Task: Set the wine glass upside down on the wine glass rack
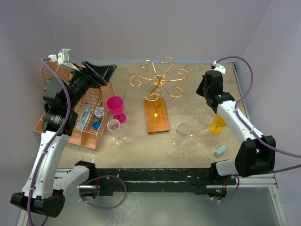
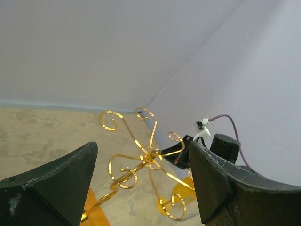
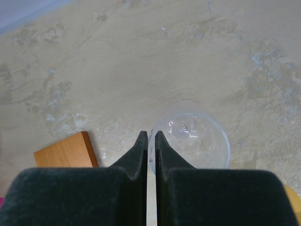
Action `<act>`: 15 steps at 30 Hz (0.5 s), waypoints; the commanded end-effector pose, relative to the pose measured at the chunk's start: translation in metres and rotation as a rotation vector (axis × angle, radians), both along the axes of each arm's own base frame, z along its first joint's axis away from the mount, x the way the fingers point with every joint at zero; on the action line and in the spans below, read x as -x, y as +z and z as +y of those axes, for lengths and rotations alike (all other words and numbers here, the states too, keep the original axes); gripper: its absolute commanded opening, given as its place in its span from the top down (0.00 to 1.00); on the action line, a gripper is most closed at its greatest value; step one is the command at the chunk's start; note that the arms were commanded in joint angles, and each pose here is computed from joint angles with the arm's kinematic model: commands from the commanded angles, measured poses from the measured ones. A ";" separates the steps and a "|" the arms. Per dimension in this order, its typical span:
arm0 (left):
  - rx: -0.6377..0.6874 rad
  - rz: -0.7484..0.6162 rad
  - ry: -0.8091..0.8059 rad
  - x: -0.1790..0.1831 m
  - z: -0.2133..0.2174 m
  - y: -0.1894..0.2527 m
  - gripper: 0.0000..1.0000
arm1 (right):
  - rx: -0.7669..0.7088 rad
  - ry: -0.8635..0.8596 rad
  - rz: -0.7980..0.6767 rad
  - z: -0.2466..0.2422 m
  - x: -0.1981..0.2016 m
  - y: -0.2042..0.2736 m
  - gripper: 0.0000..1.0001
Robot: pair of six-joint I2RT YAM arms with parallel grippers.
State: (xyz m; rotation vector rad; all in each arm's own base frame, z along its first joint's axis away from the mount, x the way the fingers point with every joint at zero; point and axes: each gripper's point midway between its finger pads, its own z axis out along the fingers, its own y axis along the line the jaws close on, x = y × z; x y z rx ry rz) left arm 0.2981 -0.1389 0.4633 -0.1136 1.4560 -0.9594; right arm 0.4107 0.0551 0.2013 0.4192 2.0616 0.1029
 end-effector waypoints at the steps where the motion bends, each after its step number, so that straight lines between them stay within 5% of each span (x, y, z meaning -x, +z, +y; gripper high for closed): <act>1: 0.175 -0.168 -0.125 0.018 -0.012 0.069 0.25 | -0.088 -0.066 -0.334 -0.011 0.010 0.119 1.00; 8: 0.409 -0.176 -0.279 0.013 -0.041 0.102 0.28 | -0.274 -0.057 -0.759 -0.015 0.061 0.261 1.00; 15: 0.482 -0.112 -0.377 0.004 -0.107 0.110 0.28 | -0.505 0.103 -1.107 -0.001 0.124 0.363 1.00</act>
